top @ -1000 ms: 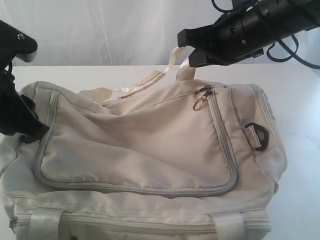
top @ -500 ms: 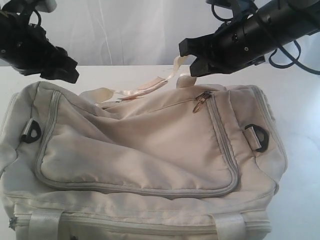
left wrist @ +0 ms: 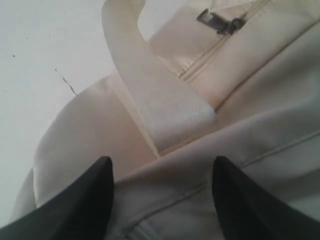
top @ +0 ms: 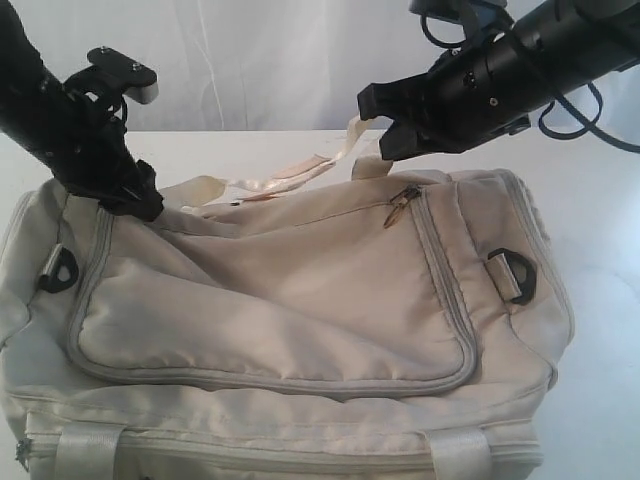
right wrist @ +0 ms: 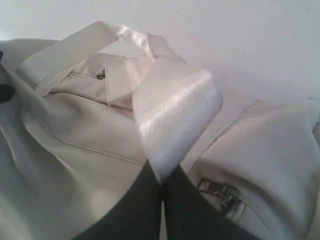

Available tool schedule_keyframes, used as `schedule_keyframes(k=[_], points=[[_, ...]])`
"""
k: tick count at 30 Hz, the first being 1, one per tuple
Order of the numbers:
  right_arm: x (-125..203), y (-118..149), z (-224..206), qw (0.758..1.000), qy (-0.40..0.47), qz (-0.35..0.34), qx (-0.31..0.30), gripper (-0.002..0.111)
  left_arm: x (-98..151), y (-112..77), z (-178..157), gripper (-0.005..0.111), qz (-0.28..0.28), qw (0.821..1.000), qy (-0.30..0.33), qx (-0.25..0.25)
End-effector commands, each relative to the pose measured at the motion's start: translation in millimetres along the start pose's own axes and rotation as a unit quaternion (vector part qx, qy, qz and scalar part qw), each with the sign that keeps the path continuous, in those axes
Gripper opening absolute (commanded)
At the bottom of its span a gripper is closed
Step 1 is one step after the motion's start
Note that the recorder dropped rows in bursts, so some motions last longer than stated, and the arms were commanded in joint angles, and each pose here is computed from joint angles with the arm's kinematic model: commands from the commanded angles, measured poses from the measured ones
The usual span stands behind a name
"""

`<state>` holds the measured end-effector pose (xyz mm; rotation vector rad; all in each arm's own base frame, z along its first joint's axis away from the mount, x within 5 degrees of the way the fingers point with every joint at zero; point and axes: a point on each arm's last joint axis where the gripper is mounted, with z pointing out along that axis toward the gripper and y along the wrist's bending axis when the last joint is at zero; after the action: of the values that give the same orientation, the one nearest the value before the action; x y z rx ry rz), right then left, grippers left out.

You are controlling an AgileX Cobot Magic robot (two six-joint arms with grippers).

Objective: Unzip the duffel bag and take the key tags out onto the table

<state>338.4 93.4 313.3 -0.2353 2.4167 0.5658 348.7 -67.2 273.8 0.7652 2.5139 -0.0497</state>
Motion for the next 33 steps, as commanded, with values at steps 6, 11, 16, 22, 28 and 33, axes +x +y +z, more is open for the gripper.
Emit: schedule_keyframes(k=[6, 11, 16, 22, 28, 33], points=[[-0.9, 2.5, -6.8, 1.0, -0.009, -0.009, 0.001, 0.0, 4.8, 0.9, -3.5, 0.028, 0.001, 1.0, 0.025, -0.001], [-4.3, 1.5, -7.0, 1.0, -0.028, -0.009, 0.007, 0.0, 3.9, 0.4, -10.1, 0.0, -0.012, 1.0, 0.019, -0.004], [-10.7, 0.0, -7.9, 0.998, -0.061, -0.008, 0.016, 0.0, -1.6, 0.4, -38.4, 0.0, 0.0, 0.999, -0.033, -0.03], [-21.8, 0.6, -18.7, 0.991, -0.126, -0.01, 0.031, 0.0, -2.5, -2.9, -72.6, 0.0, 0.002, 0.996, -0.078, -0.049], [-18.2, 1.9, -18.7, 0.994, -0.107, -0.013, 0.026, 0.01, -0.9, -5.5, -89.8, 0.0, 0.003, 0.994, -0.096, -0.056], [-14.8, 2.8, -18.9, 0.996, -0.088, -0.017, 0.023, 0.048, 1.4, -6.7, -90.4, 0.0, 0.002, 0.995, -0.085, -0.05]])
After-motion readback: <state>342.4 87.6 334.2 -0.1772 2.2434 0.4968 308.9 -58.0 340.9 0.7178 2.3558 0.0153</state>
